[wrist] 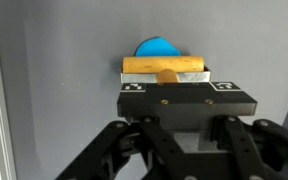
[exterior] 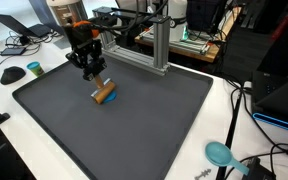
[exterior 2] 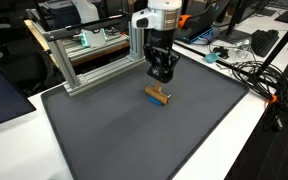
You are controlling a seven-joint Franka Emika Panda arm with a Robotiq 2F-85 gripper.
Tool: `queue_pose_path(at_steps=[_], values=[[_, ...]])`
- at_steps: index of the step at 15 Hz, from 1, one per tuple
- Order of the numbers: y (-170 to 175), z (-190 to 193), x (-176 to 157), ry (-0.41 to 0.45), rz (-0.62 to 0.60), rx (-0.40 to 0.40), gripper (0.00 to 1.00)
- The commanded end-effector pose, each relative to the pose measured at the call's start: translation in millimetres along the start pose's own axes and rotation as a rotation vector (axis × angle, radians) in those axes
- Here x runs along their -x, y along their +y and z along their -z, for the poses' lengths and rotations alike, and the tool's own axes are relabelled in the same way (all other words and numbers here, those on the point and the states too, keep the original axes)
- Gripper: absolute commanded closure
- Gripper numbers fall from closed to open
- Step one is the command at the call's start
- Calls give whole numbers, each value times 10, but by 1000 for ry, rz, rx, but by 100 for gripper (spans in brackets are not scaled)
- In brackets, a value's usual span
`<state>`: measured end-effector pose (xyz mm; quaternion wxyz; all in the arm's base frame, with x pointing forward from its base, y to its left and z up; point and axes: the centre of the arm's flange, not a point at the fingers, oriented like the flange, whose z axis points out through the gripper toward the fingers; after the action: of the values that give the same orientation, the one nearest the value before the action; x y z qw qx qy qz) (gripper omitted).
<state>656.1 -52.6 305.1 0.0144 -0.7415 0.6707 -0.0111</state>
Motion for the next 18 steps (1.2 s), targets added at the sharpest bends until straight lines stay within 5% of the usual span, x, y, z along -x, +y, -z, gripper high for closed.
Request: queue_pose_path(at_steps=[1,18], values=[[49,-485,-120,63,-12,10,78],[39,-501,-141,114,-3,6,78]])
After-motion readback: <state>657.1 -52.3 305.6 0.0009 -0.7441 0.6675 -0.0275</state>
